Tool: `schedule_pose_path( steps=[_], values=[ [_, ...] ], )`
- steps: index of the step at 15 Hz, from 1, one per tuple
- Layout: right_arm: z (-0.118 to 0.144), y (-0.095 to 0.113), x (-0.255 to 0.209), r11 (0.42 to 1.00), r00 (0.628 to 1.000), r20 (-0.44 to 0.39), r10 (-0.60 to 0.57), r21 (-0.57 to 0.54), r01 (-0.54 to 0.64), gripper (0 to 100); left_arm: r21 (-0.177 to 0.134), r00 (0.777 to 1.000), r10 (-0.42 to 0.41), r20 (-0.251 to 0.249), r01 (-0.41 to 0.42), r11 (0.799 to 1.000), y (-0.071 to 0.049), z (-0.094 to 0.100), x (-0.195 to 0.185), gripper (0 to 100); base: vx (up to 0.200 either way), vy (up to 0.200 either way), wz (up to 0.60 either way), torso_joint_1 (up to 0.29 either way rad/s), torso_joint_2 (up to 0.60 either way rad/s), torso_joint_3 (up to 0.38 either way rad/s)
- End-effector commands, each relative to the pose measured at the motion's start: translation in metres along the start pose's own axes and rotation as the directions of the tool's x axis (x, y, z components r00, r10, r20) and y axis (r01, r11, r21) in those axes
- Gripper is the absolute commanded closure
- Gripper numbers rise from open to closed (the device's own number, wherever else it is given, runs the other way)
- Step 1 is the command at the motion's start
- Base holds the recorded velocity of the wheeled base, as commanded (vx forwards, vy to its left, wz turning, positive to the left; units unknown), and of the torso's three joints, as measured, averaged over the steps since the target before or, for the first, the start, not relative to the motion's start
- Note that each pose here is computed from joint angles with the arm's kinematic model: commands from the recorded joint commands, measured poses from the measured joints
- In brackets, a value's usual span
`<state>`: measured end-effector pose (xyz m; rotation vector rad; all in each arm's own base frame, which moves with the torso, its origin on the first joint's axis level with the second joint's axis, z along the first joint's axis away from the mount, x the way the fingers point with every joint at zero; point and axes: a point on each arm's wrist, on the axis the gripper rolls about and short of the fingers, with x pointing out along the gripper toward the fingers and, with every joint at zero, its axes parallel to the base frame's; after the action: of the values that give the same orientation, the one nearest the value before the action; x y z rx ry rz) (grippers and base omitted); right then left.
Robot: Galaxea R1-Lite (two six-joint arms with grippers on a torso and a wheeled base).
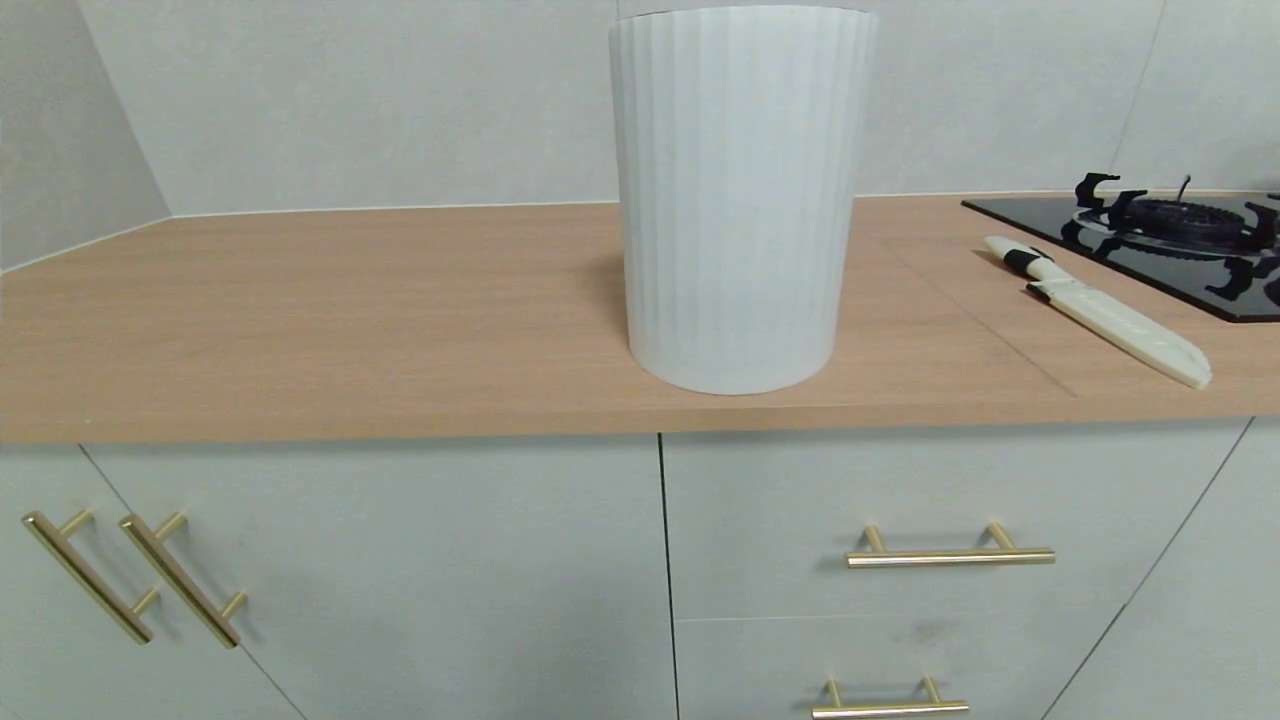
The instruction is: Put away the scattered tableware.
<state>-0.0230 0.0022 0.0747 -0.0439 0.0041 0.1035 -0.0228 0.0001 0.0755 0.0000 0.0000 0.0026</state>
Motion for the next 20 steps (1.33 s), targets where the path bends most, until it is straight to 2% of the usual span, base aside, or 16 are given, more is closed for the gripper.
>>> schedule_pose_path(
  steps=[1, 6, 10, 20],
  values=[
    [0.0000, 0.0000, 0.0001, 1.000, 1.000, -0.001, 0.001, 0.000, -0.001, 0, 0.000, 1.000, 0.001, 0.000, -0.001, 1.000, 0.0000, 0.0000, 0.0000, 0, 0.000, 0.000, 0.00, 0.000, 0.00, 0.000],
    [0.0000, 0.0000, 0.0001, 1.000, 1.000, -0.001, 0.001, 0.000, -0.001, 0, 0.000, 1.000, 0.001, 0.000, -0.001, 1.000, 0.0000, 0.0000, 0.0000, 0, 0.000, 0.000, 0.00, 0.004, -0.02, -0.005],
    [0.0000, 0.0000, 0.0001, 1.000, 1.000, -0.001, 0.001, 0.000, -0.001, 0, 0.000, 1.000, 0.001, 0.000, -0.001, 1.000, 0.0000, 0.0000, 0.0000, 0, 0.000, 0.000, 0.00, 0.074, -0.25, -0.254],
    [0.0000, 0.0000, 0.0001, 1.000, 1.000, -0.001, 0.001, 0.001, -0.001, 0, 0.000, 1.000, -0.001, 0.000, 0.001, 1.000, 0.0001, 0.0000, 0.0000, 0, 0.000, 0.000, 0.00, 0.180, -0.50, -0.289]
  ],
)
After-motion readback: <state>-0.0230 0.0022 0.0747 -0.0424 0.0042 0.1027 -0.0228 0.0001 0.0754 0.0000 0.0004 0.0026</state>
